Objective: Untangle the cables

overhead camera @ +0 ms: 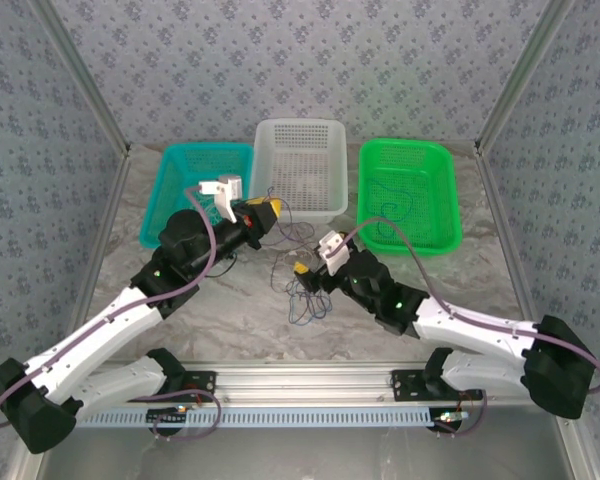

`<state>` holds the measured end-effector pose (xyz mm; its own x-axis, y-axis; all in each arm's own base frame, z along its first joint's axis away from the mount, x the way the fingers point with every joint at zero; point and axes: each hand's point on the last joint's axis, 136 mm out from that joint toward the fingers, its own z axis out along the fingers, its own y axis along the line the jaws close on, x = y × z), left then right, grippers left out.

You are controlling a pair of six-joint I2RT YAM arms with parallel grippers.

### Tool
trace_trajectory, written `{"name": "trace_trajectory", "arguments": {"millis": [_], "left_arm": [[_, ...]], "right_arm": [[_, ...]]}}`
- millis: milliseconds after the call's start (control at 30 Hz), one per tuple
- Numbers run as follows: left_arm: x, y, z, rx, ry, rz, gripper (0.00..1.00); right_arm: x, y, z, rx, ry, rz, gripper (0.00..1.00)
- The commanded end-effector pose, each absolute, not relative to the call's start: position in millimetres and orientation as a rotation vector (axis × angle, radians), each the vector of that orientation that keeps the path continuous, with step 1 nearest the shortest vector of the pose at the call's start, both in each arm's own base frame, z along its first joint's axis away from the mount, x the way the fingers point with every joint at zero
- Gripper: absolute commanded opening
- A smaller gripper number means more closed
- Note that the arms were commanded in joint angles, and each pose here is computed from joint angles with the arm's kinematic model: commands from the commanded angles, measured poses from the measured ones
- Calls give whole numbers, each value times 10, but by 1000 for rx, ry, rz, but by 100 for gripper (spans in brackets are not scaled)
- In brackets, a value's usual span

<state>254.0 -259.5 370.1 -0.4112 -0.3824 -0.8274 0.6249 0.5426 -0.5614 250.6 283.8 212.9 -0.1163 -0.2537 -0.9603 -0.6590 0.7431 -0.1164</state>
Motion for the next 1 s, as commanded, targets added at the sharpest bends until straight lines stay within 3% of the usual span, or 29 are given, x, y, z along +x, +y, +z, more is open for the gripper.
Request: {"name": "trace_trajectory", "arguments": {"millis": [0, 233, 333, 433, 567, 667, 733, 967], "left_arm": [[2516, -2588, 3821, 195, 1608, -1165, 4], [2523, -2603, 3796, 189, 1608, -1179, 4], [2519, -2602, 3791, 189, 1607, -1181, 4], [2518, -2597, 3806, 186, 1602, -1183, 4], [2514, -2577, 3816, 179, 1599, -1180, 4], [2541, -2551, 3781, 159, 1606, -1162, 5], [2590, -2509, 3724, 135, 1625, -1126, 6], [2746, -2348, 3540, 51, 1675, -1025, 23]], "right_arm": [[2608, 2955, 2669, -651, 1513, 429, 90], [2689, 3068, 2821, -638, 1454, 424, 89], [2695, 3138, 2867, -664, 1431, 432, 83], [2736, 3195, 2873, -680, 1434, 434, 67], [2738, 3214, 2847, -694, 1443, 445, 24], [2699, 3210, 2809, -730, 1468, 486, 6], [2660, 3202, 2720, -776, 1530, 511, 0], [2498, 2951, 2436, -842, 1819, 647, 0]]}}
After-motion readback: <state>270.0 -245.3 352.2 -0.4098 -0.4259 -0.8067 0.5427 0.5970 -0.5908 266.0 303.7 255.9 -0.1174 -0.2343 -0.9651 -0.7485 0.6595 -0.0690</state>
